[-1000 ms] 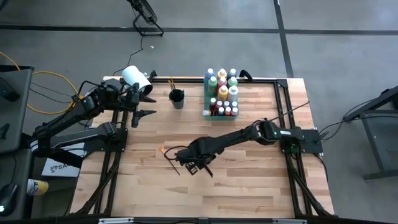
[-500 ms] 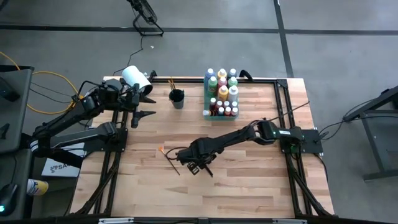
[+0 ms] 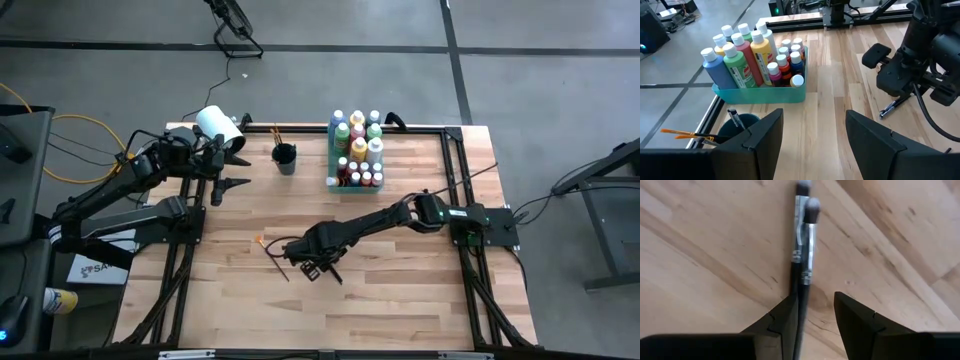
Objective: Pick & Place Paint Supplies
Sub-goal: Put the black silver paint brush into the black cup
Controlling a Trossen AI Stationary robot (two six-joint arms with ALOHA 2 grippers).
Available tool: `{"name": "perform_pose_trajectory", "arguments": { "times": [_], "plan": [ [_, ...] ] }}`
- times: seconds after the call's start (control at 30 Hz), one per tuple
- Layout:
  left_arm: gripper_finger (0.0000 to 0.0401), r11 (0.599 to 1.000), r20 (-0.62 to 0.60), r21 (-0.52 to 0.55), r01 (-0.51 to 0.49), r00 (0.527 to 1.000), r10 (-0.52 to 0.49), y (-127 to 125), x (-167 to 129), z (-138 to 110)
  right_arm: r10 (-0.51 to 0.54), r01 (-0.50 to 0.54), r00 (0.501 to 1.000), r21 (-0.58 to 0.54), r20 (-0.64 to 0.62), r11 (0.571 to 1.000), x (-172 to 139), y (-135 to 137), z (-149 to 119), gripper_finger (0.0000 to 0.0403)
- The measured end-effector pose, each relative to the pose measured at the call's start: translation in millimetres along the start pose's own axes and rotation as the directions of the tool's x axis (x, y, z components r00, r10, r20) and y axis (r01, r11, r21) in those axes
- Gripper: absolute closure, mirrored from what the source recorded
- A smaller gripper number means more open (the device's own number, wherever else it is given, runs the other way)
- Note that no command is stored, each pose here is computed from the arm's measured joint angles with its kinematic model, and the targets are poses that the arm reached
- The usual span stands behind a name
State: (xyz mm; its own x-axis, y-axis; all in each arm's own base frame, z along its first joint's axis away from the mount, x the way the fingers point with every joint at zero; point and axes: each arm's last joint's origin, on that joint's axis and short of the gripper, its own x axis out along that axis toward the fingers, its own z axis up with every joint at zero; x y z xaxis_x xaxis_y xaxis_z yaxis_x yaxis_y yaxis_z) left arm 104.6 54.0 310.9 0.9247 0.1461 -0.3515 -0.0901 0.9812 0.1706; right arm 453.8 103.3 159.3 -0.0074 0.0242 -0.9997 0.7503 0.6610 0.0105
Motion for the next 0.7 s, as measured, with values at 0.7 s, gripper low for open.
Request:
{"name": "perform_pose_trajectory", "arguments": {
  "times": [0.7],
  "plan": [
    [0.019,1.0,0.0,0.0,0.0,1.0,0.0,0,0,0,-0.013,0.014,1.0,0.006,-0.007,1.0,11,0,4,0.0282]
  ]
}}
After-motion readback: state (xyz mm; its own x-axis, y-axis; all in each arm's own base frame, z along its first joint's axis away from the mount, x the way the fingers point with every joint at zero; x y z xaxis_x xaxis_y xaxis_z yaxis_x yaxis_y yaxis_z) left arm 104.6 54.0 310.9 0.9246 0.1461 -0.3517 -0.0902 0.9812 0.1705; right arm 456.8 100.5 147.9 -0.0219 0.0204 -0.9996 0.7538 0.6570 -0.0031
